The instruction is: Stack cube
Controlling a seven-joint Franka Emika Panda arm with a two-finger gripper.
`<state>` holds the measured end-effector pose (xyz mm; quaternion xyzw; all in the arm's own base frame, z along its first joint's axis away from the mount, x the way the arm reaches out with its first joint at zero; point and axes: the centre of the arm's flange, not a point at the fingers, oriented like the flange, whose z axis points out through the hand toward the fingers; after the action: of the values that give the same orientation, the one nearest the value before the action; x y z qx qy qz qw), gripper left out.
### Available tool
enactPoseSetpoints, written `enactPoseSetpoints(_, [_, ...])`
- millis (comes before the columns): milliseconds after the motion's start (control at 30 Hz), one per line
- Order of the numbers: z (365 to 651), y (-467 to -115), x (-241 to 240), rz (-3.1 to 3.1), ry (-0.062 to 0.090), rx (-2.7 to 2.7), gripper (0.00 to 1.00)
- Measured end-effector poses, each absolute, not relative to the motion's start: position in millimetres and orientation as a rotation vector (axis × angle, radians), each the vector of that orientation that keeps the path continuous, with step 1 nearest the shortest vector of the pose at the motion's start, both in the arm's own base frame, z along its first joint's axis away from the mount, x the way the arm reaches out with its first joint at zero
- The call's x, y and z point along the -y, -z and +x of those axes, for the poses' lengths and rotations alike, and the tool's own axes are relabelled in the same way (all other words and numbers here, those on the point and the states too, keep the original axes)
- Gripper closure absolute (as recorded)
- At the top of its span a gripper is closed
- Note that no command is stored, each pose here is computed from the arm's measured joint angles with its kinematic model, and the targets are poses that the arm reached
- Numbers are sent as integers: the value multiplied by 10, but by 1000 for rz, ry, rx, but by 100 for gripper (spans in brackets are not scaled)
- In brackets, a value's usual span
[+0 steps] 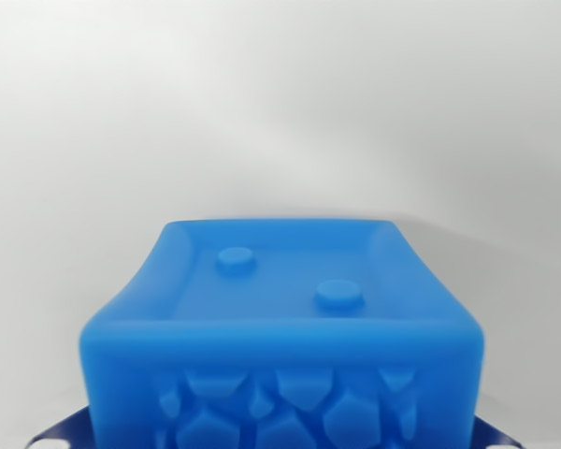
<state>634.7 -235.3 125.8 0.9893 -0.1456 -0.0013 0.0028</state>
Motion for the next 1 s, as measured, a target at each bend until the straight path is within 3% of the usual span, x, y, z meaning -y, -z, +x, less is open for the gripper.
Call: enactPoseSetpoints(1000, [6351, -1867, 2357, 3106, -1, 460, 100])
